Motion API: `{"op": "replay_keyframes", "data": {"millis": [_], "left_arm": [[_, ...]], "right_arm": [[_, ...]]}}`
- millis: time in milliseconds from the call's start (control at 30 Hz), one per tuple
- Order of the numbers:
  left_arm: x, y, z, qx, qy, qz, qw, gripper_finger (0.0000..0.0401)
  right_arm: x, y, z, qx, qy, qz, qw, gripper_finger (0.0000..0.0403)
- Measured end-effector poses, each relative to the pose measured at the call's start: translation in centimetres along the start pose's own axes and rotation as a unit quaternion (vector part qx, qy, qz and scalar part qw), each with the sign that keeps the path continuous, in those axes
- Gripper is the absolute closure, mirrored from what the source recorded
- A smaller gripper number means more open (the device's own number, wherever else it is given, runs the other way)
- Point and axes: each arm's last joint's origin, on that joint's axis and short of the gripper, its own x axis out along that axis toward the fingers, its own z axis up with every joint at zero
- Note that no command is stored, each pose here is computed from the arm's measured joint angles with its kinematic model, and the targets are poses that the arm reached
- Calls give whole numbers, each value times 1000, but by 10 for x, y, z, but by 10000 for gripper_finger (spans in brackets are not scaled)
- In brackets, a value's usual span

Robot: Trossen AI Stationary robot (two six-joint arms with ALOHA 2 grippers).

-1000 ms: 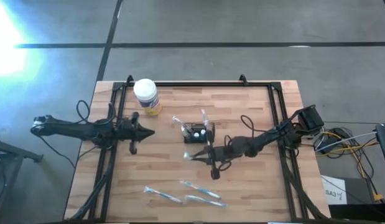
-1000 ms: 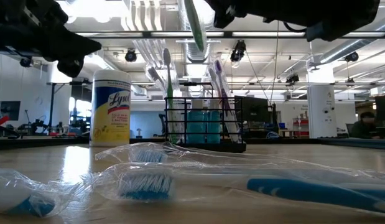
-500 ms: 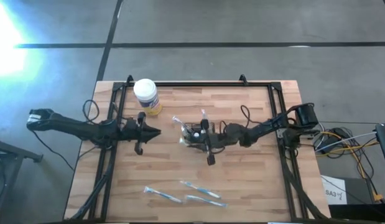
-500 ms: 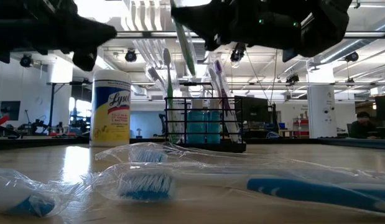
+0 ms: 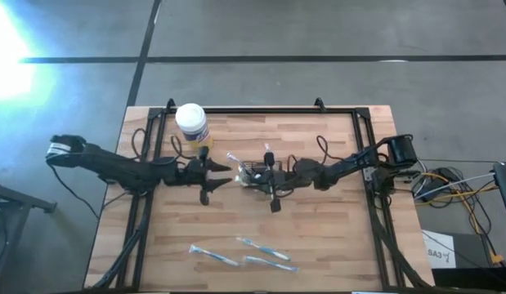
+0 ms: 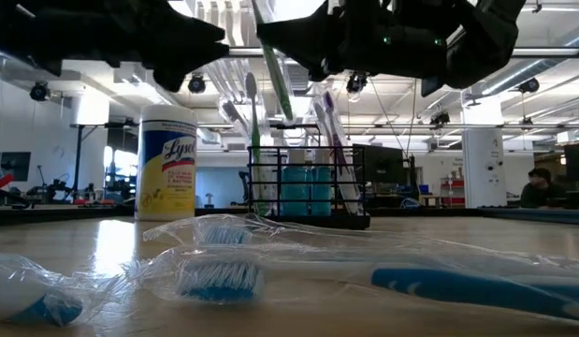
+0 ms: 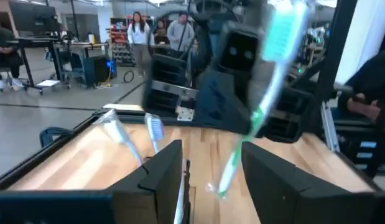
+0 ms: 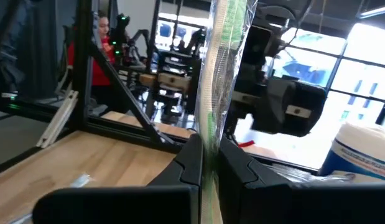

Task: Pick & Place toothbrushing station
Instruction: Put the green toothbrush into the wire organizer

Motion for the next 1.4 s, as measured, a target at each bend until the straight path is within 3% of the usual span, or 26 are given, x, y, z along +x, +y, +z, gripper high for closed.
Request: {"op": "replay_keyframes", "data": {"millis": [333, 700, 800, 1000, 1167, 1400], "left_arm": [[34, -9, 8, 1, -32, -46, 998, 235], [55, -14, 5, 9, -16, -62, 998, 247], [56, -14, 5, 14, -17, -59, 998, 277], [55, -13, 3, 35, -17, -53, 998, 379], [55, -14, 4, 34, -17, -57, 998, 379], [43, -18, 17, 49, -29, -64, 996, 379]], "right_arm": [[0, -3, -2, 1, 5, -18, 1000, 390], [0, -2, -2, 5, 9, -17, 1000, 390], [0, -2, -2, 7, 9, -17, 1000, 390], [0, -2, -2, 14, 9, -18, 1000, 387], [0, -2, -2, 28, 8, -16, 999, 354], [-5, 0, 11, 32, 11, -8, 999, 273]]}}
